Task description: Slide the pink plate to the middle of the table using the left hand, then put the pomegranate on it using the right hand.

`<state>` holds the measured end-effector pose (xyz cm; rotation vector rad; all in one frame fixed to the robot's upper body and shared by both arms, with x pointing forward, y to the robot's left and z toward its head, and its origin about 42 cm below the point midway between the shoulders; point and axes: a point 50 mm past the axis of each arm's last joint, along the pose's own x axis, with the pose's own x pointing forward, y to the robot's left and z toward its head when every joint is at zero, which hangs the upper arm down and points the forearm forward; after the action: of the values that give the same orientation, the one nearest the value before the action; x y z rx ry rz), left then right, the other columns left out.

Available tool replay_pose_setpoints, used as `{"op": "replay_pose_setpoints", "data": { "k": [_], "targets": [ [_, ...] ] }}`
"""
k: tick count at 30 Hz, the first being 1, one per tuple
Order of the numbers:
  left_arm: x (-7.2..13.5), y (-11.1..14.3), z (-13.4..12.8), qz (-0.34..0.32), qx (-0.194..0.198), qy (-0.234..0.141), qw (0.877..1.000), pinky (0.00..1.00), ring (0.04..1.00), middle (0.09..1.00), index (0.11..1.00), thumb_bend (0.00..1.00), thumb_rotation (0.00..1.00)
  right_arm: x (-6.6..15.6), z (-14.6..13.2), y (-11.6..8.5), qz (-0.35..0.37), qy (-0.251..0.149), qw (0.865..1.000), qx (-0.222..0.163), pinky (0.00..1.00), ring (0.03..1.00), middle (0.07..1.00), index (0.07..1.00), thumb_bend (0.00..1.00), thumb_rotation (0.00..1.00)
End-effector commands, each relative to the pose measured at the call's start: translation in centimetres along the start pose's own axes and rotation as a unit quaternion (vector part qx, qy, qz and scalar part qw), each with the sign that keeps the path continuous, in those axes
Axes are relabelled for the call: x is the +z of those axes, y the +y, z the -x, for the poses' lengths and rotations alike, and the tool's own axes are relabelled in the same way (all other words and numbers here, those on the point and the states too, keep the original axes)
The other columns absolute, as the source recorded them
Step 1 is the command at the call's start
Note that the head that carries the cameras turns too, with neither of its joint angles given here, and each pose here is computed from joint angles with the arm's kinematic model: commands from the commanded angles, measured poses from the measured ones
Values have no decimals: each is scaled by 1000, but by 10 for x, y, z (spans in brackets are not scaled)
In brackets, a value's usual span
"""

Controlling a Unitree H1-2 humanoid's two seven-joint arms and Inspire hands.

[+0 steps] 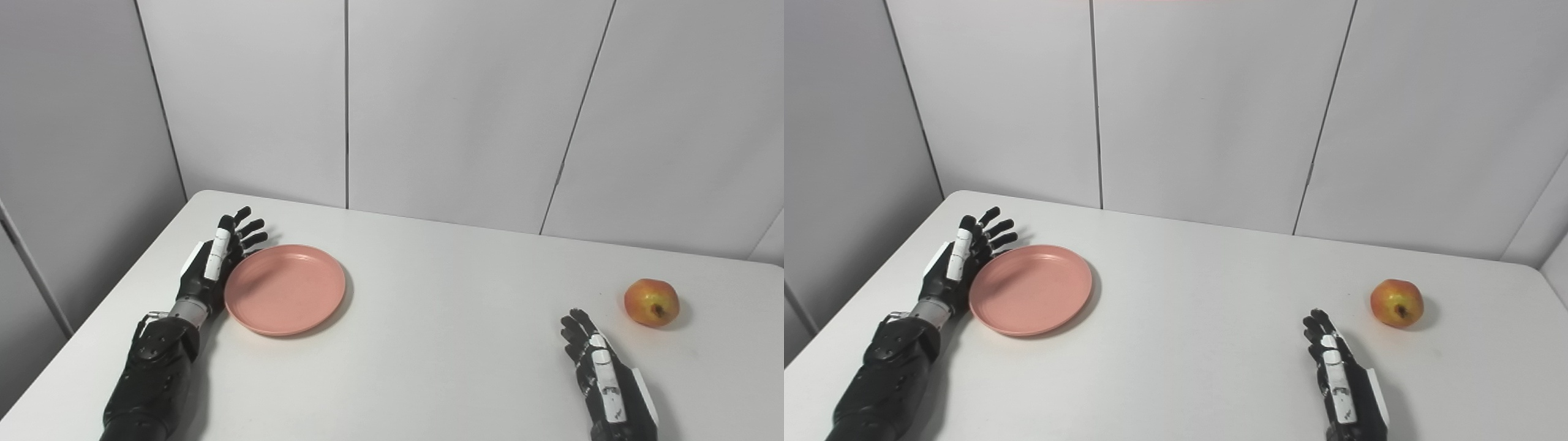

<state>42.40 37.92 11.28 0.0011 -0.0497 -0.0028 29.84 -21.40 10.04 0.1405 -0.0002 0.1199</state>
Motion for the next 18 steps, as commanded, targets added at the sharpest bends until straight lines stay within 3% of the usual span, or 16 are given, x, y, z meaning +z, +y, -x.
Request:
{"op": "replay_pose_setpoints", "data": {
  "k": [1,9,18],
  "targets": [
    [5,-19,-8,7,-13,-11,1000,759,840,872,913,1000,947,-29,18,5,-19,57,998,-11,978,926,893,887,754,875],
    [-3,-50,-11,4,-30,12,999,708,826,865,915,1000,978,-29,17,12,-23,59,998,-14,968,917,882,875,769,867],
    [0,-69,-6,14,-46,23,999,732,844,873,941,978,979,-26,15,23,-16,55,998,-12,958,913,879,881,791,870]
  ]
}}
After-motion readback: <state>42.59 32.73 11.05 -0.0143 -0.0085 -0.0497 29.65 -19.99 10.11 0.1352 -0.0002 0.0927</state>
